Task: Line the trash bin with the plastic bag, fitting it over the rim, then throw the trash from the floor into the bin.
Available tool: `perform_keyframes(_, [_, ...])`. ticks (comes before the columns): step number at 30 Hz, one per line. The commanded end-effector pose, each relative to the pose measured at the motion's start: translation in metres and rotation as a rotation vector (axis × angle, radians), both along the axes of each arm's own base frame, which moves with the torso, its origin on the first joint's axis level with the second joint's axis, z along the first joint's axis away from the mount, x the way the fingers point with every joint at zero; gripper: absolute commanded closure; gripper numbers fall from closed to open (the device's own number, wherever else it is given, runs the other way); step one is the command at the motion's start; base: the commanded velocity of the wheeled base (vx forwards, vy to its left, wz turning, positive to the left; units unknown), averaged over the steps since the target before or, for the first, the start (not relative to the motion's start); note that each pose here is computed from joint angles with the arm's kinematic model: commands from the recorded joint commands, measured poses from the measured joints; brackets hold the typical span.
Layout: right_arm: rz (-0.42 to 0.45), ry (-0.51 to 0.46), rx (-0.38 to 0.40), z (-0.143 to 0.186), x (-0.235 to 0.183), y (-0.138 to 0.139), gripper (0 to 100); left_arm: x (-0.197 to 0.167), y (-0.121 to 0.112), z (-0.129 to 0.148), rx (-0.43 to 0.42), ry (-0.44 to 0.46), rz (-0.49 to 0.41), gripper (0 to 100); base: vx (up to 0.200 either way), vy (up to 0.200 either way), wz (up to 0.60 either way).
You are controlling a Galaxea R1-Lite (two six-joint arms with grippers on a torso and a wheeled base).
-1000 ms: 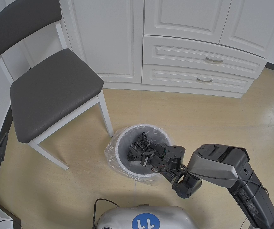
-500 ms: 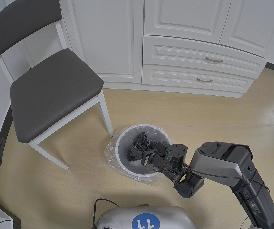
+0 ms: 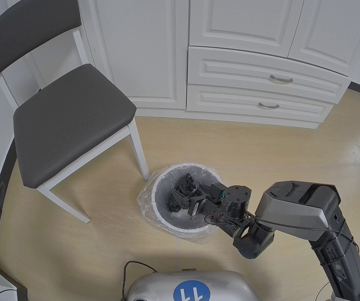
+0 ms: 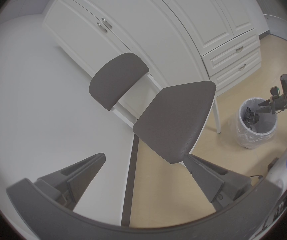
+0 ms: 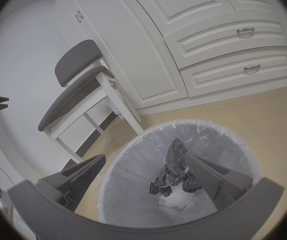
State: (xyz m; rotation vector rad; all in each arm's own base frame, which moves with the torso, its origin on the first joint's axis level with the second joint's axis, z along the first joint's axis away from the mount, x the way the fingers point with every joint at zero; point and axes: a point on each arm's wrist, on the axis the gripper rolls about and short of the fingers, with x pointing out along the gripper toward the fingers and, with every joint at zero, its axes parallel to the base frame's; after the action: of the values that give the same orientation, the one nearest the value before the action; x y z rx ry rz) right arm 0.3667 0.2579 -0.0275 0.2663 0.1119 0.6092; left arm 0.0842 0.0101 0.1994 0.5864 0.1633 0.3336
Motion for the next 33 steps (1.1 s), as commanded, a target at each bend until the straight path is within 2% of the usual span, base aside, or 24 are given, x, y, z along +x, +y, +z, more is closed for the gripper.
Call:
perform_keyframes(1, [0.001, -0.004, 0.002, 0.009, -0.002, -0.003, 0, 0.002, 0.000, -0.002, 0.000, 0.012, -0.007, 0, 0.000, 0.000, 0.00])
perform_keyframes(3, [0.001, -0.001, 0.000, 0.009, -0.003, -0.004, 0, 0.002, -0.001, -0.003, 0.002, 0.018, -0.013, 0, 0.000, 0.000, 0.00])
perform_keyframes(9, [0.002, -0.004, -0.095, 0.016, -0.017, -0.015, 0, 0.005, -0.001, -0.007, 0.010, 0.046, -0.020, 0, 0.000, 0.000, 0.00])
perform_keyframes(18, [-0.025, 0.027, -0.119, 0.032, -0.031, -0.031, 0, 0.007, -0.001, -0.013, 0.008, 0.074, -0.023, 0, 0.000, 0.000, 0.00])
perform_keyframes(26, [-0.157, 0.071, -0.145, 0.063, -0.064, -0.075, 0, 0.007, -0.007, -0.014, 0.006, 0.071, -0.081, 0, 0.000, 0.000, 0.00])
perform_keyframes(33, [-0.240, 0.105, -0.145, 0.070, -0.098, -0.100, 0, 0.010, -0.007, -0.015, 0.000, 0.081, -0.084, 0, 0.000, 0.000, 0.00])
